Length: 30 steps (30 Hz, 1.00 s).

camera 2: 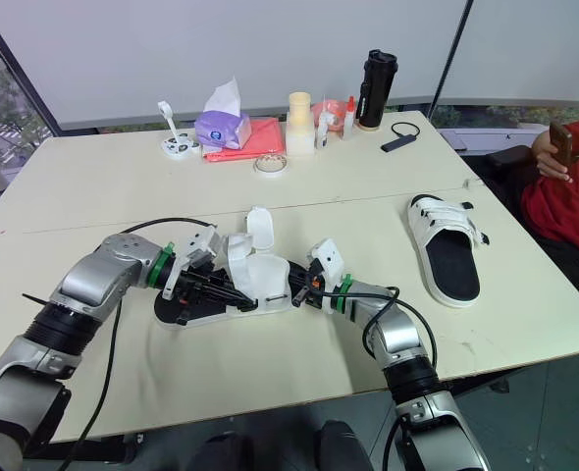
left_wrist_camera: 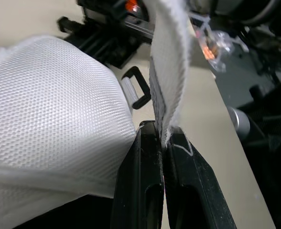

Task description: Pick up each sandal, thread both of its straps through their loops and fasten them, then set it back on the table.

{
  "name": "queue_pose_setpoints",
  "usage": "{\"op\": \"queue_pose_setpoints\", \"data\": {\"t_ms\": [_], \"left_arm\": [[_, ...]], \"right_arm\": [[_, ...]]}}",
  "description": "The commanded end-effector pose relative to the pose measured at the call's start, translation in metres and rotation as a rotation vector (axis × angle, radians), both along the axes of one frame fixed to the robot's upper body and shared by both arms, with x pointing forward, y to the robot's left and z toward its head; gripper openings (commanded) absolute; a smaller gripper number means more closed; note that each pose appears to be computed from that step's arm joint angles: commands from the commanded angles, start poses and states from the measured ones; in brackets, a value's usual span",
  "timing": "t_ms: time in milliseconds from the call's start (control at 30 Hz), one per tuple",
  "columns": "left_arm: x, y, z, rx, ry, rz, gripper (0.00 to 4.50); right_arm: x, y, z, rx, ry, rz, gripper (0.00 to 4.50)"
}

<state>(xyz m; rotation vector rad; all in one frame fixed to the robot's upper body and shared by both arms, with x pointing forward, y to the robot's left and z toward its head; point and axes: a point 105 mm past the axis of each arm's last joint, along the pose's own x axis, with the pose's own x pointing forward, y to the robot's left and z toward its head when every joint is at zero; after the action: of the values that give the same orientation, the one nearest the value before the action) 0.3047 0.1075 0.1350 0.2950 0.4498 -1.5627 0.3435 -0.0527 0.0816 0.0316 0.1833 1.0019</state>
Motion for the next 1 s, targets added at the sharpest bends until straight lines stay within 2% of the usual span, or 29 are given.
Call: {"op": "queue_pose_setpoints", "data": {"t_ms": [33,133,267,400,600,700,800,933,1000], "left_arm": [[0.001,0.008,0.006,0.051,-0.023,-0.027,0.12],[0.002,0.007,0.01,0.038,-0.02,-0.034,0.92],[0.003,0.007,0.013,0.008,0.002,-0.01,2.73],[0.005,0.008,0.03,-0.094,0.043,0.047,2.73],[0.007,0.01,0.039,-0.181,0.064,0.126,2.73],[0.013,0.003,0.045,-0.278,0.058,0.208,2.73],[0.01,-0.002,0.038,-0.271,0.052,0.215,1.92],[0.003,-0.002,0.025,-0.2,0.04,0.198,0.03],[-0.001,-0.001,0.017,-0.151,0.033,0.176,0.01]], "right_arm": [[-0.007,0.0,-0.032,-0.061,0.106,-0.018,0.0],[-0.007,0.001,-0.032,-0.06,0.109,-0.019,0.0],[-0.007,0.001,-0.032,-0.058,0.108,-0.02,0.0],[-0.007,0.0,-0.033,-0.059,0.111,-0.024,0.0],[-0.007,0.001,-0.034,-0.06,0.112,-0.021,0.0],[-0.007,0.004,-0.034,-0.06,0.114,-0.012,0.0],[-0.007,0.005,-0.033,-0.062,0.114,-0.005,0.0],[-0.008,0.004,-0.034,-0.067,0.118,0.001,0.0],[-0.009,0.004,-0.035,-0.066,0.12,0.004,0.0]]}}
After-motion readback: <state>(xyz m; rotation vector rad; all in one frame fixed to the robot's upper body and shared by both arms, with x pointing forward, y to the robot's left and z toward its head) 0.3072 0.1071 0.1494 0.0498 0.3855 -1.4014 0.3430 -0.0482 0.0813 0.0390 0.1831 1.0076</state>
